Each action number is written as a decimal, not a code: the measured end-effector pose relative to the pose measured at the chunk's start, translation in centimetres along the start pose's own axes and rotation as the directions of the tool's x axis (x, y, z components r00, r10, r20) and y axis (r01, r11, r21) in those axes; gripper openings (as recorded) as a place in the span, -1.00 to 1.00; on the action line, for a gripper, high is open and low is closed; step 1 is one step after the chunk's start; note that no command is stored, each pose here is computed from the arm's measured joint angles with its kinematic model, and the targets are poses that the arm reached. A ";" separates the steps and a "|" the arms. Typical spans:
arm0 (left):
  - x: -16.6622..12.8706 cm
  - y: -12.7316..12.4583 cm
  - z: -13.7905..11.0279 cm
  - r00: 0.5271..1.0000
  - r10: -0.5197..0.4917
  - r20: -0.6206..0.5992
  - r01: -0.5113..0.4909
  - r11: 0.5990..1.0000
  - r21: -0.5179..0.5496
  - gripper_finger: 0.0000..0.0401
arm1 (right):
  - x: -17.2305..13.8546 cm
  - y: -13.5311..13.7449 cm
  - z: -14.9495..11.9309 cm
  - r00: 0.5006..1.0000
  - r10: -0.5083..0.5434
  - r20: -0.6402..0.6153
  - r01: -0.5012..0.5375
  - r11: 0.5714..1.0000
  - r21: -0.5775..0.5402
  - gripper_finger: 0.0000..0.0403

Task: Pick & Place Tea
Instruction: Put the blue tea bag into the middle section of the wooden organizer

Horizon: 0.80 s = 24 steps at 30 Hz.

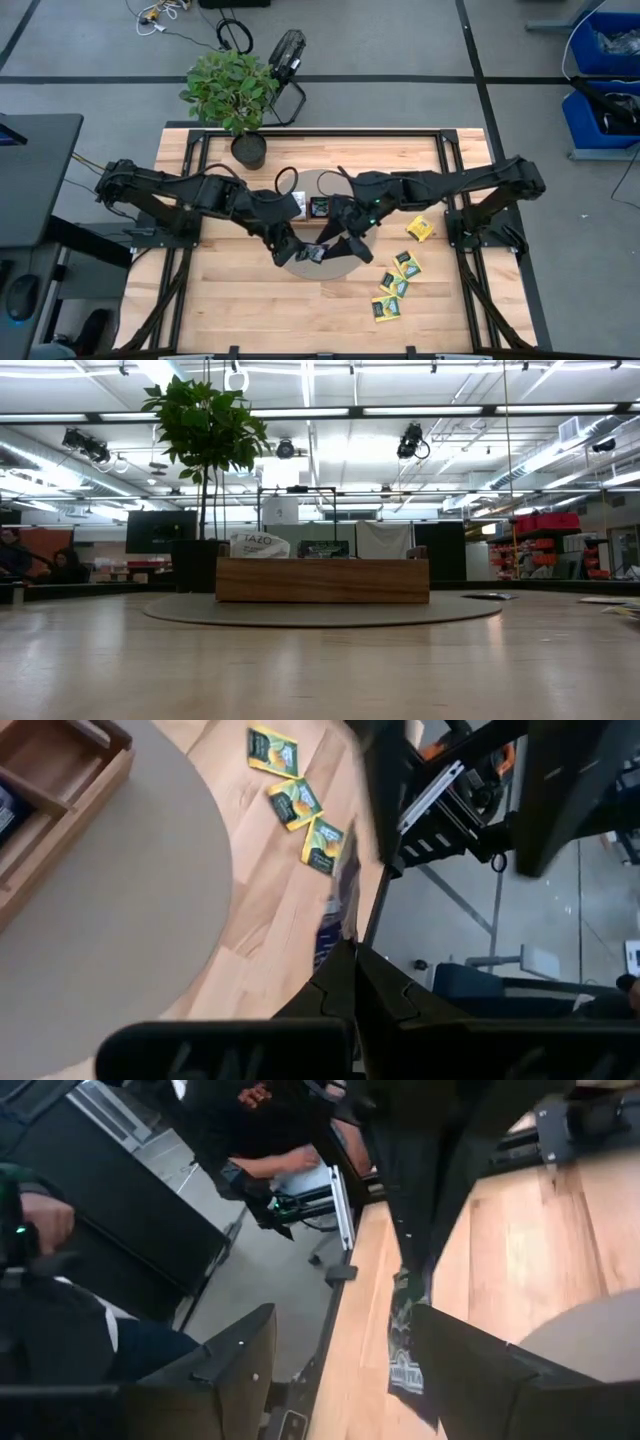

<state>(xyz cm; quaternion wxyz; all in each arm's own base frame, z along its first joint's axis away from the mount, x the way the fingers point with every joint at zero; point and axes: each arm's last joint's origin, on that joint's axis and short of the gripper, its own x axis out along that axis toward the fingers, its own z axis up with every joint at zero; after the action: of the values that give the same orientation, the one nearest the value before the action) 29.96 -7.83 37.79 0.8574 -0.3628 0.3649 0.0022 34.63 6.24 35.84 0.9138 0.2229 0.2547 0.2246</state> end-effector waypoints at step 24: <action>0.1 -0.8 -1.6 0.998 0.004 -0.057 -0.002 0.999 0.045 -0.99 | 0.4 -0.5 0.5 0.999 -0.006 0.046 0.008 0.999 -0.045 0.19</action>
<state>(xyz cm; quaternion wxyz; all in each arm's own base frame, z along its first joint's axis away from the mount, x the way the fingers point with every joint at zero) 29.26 -9.42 37.50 0.8546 -0.3428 0.3897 -0.0151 35.38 5.90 35.75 0.9250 0.2065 0.2294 0.2217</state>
